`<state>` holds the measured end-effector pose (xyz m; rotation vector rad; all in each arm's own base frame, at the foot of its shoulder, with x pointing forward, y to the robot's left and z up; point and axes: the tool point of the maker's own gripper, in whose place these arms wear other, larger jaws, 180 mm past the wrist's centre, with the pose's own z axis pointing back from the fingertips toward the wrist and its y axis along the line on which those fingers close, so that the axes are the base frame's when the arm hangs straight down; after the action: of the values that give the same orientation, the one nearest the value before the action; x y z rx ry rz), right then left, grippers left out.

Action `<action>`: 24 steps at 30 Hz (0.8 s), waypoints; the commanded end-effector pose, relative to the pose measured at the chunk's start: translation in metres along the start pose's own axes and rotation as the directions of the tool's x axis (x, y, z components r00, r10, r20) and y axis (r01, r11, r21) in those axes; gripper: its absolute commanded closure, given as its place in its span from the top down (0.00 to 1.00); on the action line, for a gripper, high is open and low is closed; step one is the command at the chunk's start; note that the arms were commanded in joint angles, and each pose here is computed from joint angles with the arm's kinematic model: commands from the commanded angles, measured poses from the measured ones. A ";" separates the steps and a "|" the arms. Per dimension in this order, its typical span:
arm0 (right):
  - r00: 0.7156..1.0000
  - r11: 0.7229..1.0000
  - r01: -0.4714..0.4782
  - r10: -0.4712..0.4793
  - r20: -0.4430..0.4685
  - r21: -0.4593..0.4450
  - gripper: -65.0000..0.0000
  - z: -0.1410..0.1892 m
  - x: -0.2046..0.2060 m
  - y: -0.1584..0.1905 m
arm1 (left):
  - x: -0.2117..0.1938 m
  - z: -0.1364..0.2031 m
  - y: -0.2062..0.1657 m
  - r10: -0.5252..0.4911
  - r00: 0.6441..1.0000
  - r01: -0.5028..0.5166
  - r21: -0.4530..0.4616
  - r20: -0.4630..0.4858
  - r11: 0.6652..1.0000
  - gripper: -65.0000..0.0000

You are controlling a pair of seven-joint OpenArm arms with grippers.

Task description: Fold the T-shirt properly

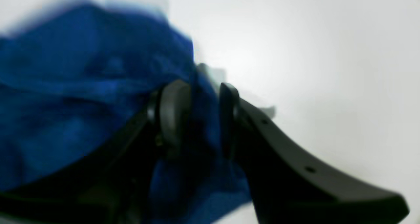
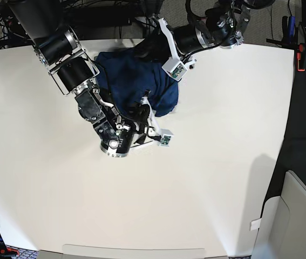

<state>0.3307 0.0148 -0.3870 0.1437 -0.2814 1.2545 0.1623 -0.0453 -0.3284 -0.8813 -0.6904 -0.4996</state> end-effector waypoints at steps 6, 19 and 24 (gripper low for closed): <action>0.999 1.000 -0.013 0.014 0.032 -0.008 0.26 0.004 0.010 0.000 | -0.022 -0.010 0.017 0.064 0.996 -0.063 0.006 -0.056 0.998 0.19; 0.999 0.999 0.033 -0.033 0.004 -0.001 0.26 0.016 -0.043 -0.014 | -0.029 0.003 0.092 0.021 0.988 -0.001 0.128 -0.152 0.992 0.19; 0.999 1.000 0.025 -0.025 0.034 -0.001 0.26 0.035 -0.060 -0.015 | -0.007 0.006 0.123 -0.021 0.988 0.047 0.173 -0.152 0.984 0.19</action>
<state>0.3159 -0.0600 -0.3813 0.1603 -0.2681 1.2164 0.2281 0.0230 -0.3987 -0.6841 -0.5822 -0.5169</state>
